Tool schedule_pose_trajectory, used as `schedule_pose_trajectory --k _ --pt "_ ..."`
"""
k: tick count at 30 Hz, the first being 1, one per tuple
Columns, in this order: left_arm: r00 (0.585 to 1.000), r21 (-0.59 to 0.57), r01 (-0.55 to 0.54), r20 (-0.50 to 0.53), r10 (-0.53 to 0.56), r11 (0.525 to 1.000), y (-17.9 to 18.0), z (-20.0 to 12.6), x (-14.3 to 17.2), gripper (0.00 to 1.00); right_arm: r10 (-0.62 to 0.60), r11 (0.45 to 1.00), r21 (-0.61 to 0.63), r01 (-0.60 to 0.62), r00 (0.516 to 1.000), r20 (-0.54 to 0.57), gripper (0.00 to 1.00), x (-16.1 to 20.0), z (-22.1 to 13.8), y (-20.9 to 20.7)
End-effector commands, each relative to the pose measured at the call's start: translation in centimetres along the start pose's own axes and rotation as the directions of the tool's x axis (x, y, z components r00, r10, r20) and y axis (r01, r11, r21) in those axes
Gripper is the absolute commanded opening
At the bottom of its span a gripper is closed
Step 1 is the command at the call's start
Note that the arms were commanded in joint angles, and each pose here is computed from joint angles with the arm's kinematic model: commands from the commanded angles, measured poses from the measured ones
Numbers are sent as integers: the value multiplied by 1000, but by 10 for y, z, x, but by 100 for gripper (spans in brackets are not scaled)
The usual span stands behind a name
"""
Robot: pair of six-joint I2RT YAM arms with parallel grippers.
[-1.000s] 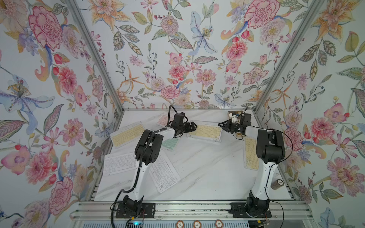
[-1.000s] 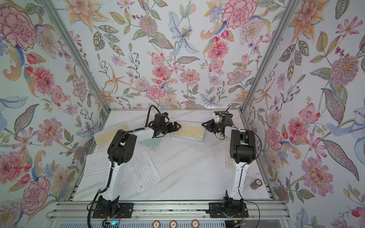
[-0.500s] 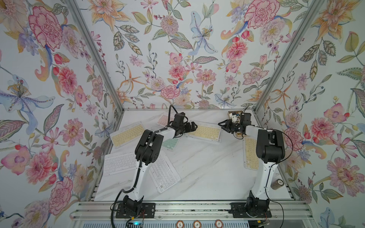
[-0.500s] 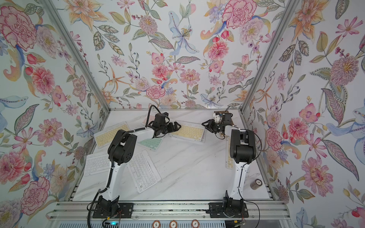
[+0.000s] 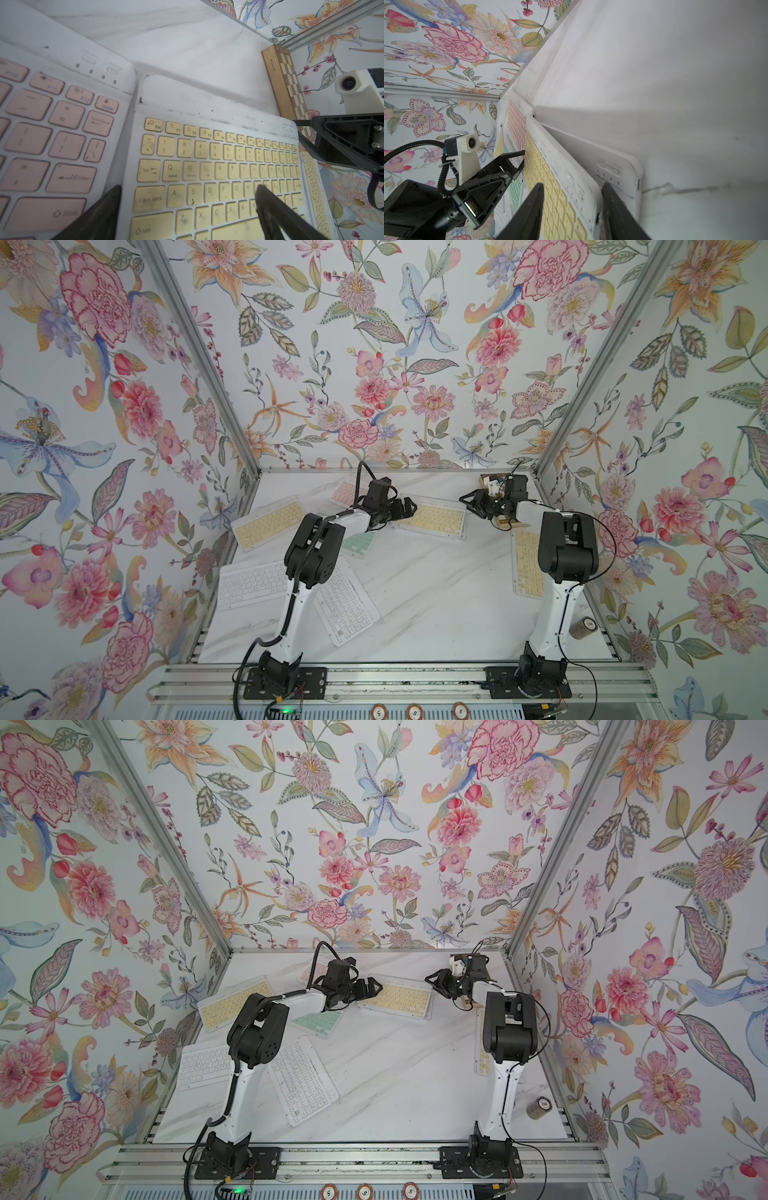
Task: Stack the numeric keypads
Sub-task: Place the numeric keypad at the numeric keypad.
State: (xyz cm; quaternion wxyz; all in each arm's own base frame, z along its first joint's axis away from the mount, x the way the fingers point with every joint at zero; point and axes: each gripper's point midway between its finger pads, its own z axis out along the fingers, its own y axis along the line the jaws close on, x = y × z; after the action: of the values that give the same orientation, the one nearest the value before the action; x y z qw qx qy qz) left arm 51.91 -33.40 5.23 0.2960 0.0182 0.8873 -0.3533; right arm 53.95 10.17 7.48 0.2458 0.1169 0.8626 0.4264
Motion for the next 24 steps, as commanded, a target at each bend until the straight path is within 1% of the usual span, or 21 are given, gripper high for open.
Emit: schedule_pose_trajectory --k 1,15,24 --pt "1000 7 -18 -10 18 1000 -18 -10 3 99 15 1000 8 -14 1000 -18 48 3 10 -2" --pt "999 13 -35 -11 36 999 -30 -15 2 99 29 999 16 -29 1000 -7 48 -6 15 3" --pt "999 10 -43 -17 43 999 -33 -15 2 99 28 999 31 -27 1000 -3 49 -10 15 -1"
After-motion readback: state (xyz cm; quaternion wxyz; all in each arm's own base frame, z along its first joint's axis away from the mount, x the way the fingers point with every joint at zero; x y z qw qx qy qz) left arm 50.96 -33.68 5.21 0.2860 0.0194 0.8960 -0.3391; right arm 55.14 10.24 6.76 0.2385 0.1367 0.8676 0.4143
